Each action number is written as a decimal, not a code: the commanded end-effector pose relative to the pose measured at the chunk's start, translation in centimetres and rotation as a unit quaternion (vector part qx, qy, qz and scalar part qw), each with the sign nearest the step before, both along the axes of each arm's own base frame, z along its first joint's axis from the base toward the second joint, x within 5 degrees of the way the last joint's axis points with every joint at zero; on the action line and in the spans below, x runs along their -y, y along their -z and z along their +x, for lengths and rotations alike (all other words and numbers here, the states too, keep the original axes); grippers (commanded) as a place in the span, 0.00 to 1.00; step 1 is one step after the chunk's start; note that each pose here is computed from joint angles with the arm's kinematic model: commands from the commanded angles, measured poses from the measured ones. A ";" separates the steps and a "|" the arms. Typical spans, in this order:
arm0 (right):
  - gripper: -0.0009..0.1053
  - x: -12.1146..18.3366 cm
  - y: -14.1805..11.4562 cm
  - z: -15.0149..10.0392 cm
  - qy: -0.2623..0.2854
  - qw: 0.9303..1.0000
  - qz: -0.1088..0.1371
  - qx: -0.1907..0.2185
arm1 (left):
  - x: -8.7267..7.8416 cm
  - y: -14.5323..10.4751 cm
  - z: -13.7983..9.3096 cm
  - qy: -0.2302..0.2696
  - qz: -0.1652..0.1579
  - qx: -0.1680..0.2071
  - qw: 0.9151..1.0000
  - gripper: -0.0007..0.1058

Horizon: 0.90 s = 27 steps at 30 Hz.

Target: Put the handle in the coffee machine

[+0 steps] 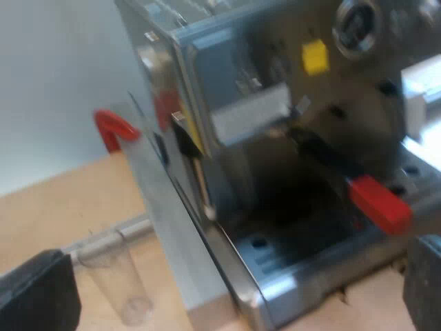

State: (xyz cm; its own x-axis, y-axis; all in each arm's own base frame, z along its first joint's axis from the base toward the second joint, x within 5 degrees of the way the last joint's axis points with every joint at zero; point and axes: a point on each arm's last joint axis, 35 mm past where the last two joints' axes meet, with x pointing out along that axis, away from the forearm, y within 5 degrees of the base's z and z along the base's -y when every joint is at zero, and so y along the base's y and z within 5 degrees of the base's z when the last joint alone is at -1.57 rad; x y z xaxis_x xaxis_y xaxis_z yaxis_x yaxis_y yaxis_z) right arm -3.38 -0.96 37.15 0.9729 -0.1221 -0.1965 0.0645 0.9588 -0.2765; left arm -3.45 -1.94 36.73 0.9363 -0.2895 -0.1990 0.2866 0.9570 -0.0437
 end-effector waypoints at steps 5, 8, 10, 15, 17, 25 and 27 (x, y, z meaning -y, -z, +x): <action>0.58 -0.6 2.1 3.1 -0.048 0.999 0.004 -0.008 | -0.8 1.2 2.4 -0.033 -0.026 -0.016 0.999 0.92; 0.58 -0.7 3.6 4.4 -0.052 0.998 0.004 -0.024 | -0.9 2.6 3.3 -0.020 -0.026 -0.041 0.999 0.92; 0.58 -0.8 4.7 5.1 -0.052 0.998 0.004 -0.039 | -0.9 3.4 3.8 -0.013 -0.026 -0.052 0.998 0.92; 0.58 -0.9 7.9 6.6 -0.051 0.994 0.003 -0.093 | -0.9 5.8 5.5 -0.009 -0.025 -0.082 0.996 0.92; 0.58 -0.9 8.7 6.9 -0.051 0.993 0.002 -0.106 | -0.9 6.7 5.9 -0.010 -0.025 -0.096 0.995 0.92; 0.58 -1.0 11.5 7.8 -0.051 0.987 0.001 -0.152 | -0.9 7.8 6.5 -0.010 -0.025 -0.108 0.994 0.92; 0.58 -1.0 12.3 7.7 -0.050 0.983 0.001 -0.176 | -0.9 7.8 6.5 -0.010 -0.025 -0.108 0.994 0.92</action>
